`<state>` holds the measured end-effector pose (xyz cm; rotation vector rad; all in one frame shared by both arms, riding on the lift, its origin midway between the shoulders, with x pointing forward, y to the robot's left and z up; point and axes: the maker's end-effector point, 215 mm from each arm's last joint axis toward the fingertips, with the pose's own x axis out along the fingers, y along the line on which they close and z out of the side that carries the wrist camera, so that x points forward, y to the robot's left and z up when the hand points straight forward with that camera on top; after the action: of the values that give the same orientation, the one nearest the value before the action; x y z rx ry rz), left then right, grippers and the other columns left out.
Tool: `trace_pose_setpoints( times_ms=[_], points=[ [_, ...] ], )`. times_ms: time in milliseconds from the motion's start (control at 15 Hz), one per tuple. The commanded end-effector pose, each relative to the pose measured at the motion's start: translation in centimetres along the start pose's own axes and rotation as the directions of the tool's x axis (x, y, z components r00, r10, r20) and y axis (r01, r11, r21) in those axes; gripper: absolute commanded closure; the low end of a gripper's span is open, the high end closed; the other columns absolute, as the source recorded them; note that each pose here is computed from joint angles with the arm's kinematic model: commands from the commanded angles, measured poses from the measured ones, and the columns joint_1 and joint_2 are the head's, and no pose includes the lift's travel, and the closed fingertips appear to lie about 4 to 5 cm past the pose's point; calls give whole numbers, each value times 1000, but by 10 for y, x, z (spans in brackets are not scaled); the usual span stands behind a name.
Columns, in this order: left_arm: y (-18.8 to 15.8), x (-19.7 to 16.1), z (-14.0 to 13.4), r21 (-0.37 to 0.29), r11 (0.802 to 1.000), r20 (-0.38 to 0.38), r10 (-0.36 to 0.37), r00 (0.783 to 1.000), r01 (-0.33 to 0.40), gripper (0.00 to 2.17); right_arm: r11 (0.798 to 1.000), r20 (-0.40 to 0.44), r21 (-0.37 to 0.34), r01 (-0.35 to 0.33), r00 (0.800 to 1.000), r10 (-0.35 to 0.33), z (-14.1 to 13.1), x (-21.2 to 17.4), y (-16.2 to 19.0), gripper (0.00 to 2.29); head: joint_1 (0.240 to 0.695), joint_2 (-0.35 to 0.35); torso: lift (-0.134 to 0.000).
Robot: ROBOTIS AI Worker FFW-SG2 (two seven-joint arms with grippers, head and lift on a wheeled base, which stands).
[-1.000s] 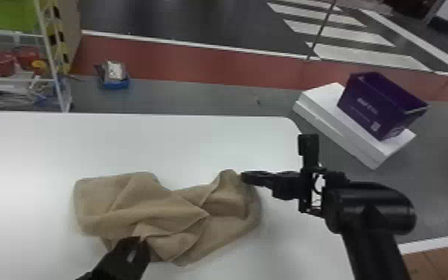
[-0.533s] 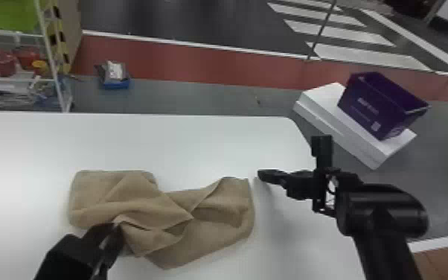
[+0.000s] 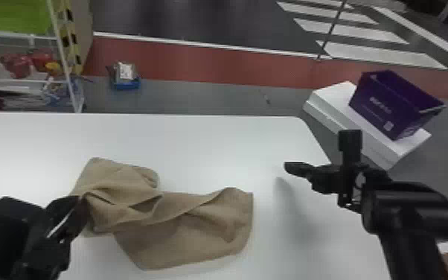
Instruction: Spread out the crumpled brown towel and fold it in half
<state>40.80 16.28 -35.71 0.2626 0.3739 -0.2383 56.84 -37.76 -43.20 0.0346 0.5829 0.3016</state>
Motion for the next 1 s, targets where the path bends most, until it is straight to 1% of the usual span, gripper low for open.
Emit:
trace_pose_setpoints(
  times_ms=[0, 67, 267, 400, 467, 533, 600, 667, 800, 867, 933],
  points=[
    [31, 0, -1, -14, 999, -1, 52, 999, -52, 1001, 999, 27, 10, 32, 999, -32, 10, -9, -21, 1416, 695, -245, -123],
    [38, 0, -2, -32, 998, -2, 58, 998, -58, 1001, 999, 33, 15, 44, 998, -44, 13, -13, -30, 1416, 695, -235, -123],
    [56, -1, -2, -54, 995, 1, 78, 997, -78, 1001, 997, 46, 22, 72, 996, -73, 18, -21, -50, 1416, 695, -233, -123],
    [61, -2, 1, -66, 995, 7, 79, 997, -78, 1001, 997, 51, 22, 73, 996, -74, 19, -23, -52, 1413, 695, -234, -123],
    [57, -3, 4, -68, 995, 11, 72, 997, -71, 1001, 998, 58, 25, 50, 997, -51, 14, -22, -43, 1399, 695, -234, -123],
    [51, -2, 4, -67, 996, 11, 61, 998, -60, 1001, 999, 81, 34, 6, 997, -9, 11, -23, -28, 1092, 695, -232, -123],
    [44, 0, 8, -65, 997, 19, 50, 999, -49, 1001, 999, 108, 30, -29, 994, 26, 13, -25, -8, 593, 695, -230, -123],
    [35, 2, 10, -64, 997, 21, 36, 999, -34, 1001, 999, 115, 25, -43, 993, 40, 9, -26, 5, 387, 695, -226, -123],
    [17, 6, 14, -52, 999, 25, 9, 1000, -7, 1001, 996, 156, -3, -84, 984, 84, 15, -26, 42, 262, 695, -215, -123],
    [11, 9, 14, -48, 999, 25, 0, 1000, 1, 1001, 994, 164, -14, -104, 981, 105, 12, -26, 59, 198, 695, -205, -123],
    [9, 12, 16, -48, 999, 29, -3, 1000, 4, 1001, 992, 174, -6, -128, 976, 128, 10, -28, 74, 178, 695, -205, -123]
  ],
)
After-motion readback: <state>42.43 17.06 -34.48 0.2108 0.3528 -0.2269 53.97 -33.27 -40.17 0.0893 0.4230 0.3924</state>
